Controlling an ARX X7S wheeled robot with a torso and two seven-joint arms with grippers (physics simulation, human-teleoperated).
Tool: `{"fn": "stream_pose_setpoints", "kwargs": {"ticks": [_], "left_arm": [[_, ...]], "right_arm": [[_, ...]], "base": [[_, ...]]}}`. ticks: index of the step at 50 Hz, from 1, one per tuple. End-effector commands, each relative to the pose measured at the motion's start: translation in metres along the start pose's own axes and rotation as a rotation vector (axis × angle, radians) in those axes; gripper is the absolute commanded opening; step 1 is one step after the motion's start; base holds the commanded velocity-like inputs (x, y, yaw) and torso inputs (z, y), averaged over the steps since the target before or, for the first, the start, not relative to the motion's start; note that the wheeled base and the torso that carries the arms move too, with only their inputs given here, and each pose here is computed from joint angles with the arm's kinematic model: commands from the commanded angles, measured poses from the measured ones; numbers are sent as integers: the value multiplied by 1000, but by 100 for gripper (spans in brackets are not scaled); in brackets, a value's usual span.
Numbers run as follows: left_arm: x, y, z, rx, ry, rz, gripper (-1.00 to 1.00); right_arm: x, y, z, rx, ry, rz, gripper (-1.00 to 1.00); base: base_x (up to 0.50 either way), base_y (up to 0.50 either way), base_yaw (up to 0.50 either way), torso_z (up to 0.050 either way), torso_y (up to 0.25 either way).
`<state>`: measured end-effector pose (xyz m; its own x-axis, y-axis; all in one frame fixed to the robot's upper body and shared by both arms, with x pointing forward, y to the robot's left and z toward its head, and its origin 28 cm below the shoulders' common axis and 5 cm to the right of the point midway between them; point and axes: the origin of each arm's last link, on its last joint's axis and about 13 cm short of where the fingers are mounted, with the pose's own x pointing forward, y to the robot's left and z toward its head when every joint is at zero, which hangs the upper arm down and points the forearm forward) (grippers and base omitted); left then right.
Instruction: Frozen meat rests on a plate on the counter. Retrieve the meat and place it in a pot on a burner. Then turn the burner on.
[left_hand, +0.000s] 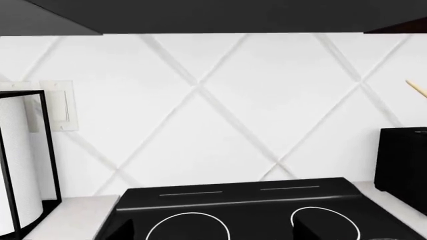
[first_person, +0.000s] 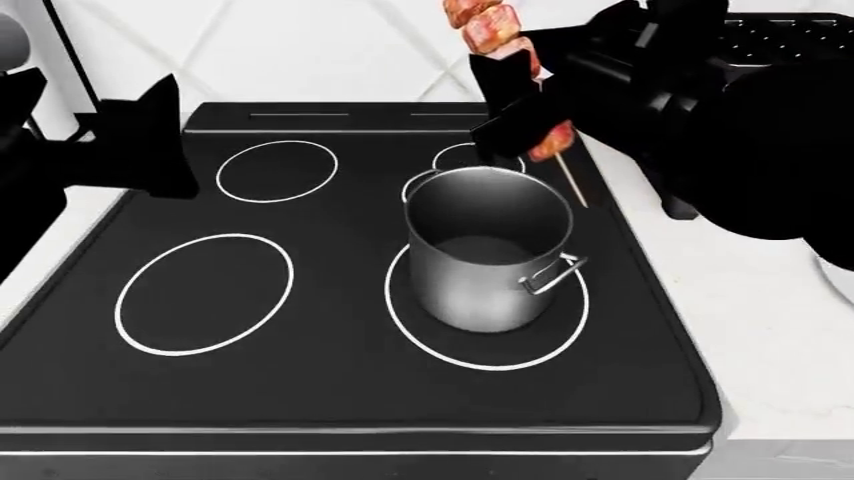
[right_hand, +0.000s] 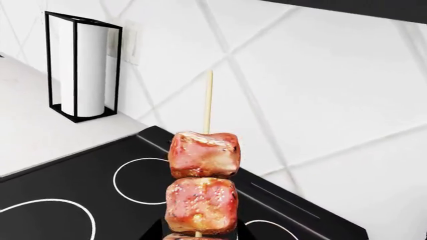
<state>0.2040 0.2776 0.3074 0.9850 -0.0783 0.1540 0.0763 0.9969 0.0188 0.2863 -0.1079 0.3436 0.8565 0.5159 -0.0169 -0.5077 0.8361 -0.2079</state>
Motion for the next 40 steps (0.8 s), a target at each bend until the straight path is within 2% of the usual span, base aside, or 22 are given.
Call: {"fn": "stream_pose_setpoints", "kwargs": {"ticks": [1, 16, 26, 40], "left_arm": [[1, 1, -4, -1, 9, 0, 100], [3, 2, -8, 5, 24, 6, 100], [4, 3, -9, 8, 29, 10, 100], [4, 2, -8, 19, 28, 11, 100]], "right_arm": [[13, -6, -4, 12, -22, 6, -100], [41, -13, -24, 78, -20, 19, -100], [49, -11, -36, 143, -26, 33, -100], [56, -12, -58, 193, -15, 26, -100]], "base": [[0, 0, 0, 0, 0], [0, 0, 0, 0, 0], [0, 0, 0, 0, 0], [0, 0, 0, 0, 0]]}}
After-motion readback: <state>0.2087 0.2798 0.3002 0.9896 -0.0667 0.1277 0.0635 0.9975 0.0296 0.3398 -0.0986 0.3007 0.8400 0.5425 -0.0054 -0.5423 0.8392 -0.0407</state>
